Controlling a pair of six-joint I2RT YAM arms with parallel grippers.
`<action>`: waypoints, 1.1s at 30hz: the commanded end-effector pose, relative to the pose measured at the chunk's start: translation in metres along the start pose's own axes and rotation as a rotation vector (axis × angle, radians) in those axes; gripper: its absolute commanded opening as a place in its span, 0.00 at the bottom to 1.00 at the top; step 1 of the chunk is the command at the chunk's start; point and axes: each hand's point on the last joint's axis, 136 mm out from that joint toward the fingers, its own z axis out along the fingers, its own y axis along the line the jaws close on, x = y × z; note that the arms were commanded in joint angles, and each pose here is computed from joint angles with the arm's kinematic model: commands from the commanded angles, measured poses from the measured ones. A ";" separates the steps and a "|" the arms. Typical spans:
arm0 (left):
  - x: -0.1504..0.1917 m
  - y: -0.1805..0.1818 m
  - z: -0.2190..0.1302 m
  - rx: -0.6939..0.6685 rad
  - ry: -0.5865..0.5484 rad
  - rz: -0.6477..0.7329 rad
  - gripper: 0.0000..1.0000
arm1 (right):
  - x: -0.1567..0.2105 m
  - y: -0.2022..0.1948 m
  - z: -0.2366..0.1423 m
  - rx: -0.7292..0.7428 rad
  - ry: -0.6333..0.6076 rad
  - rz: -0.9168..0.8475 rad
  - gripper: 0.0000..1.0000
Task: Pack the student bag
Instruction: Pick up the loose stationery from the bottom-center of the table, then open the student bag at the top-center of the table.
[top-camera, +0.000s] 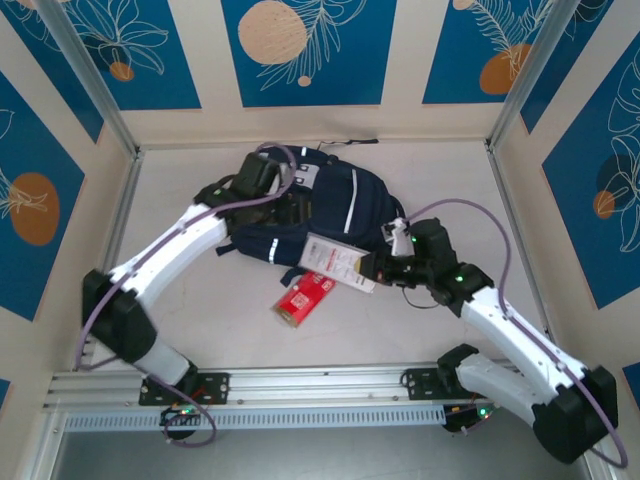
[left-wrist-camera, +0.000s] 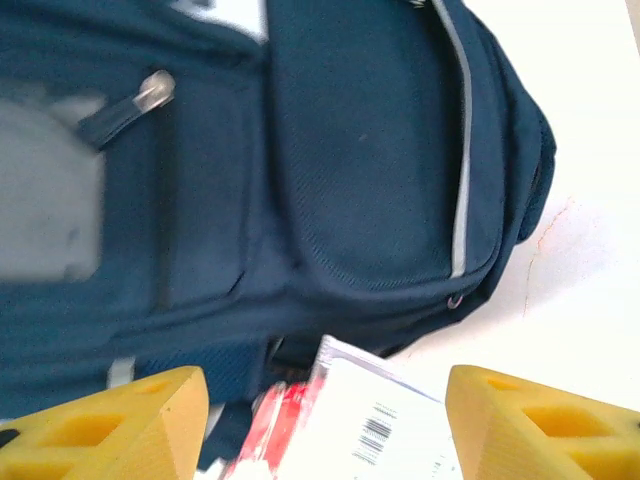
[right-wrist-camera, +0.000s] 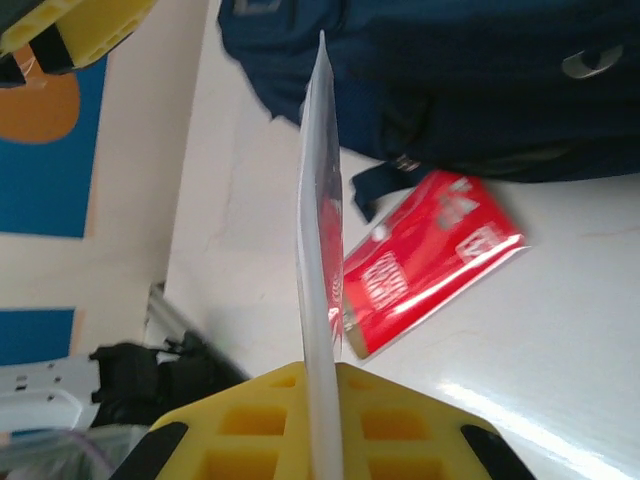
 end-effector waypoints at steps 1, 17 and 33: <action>-0.003 -0.015 0.022 -0.046 0.092 0.147 0.64 | 0.000 -0.038 -0.026 0.182 -0.076 -0.005 0.00; -0.031 -0.077 0.128 0.018 0.164 0.190 0.63 | -0.027 -0.070 -0.117 0.410 -0.439 0.000 0.01; -0.010 -0.093 0.184 0.107 0.214 0.128 0.38 | -0.028 -0.068 -0.114 0.383 -0.442 0.010 0.02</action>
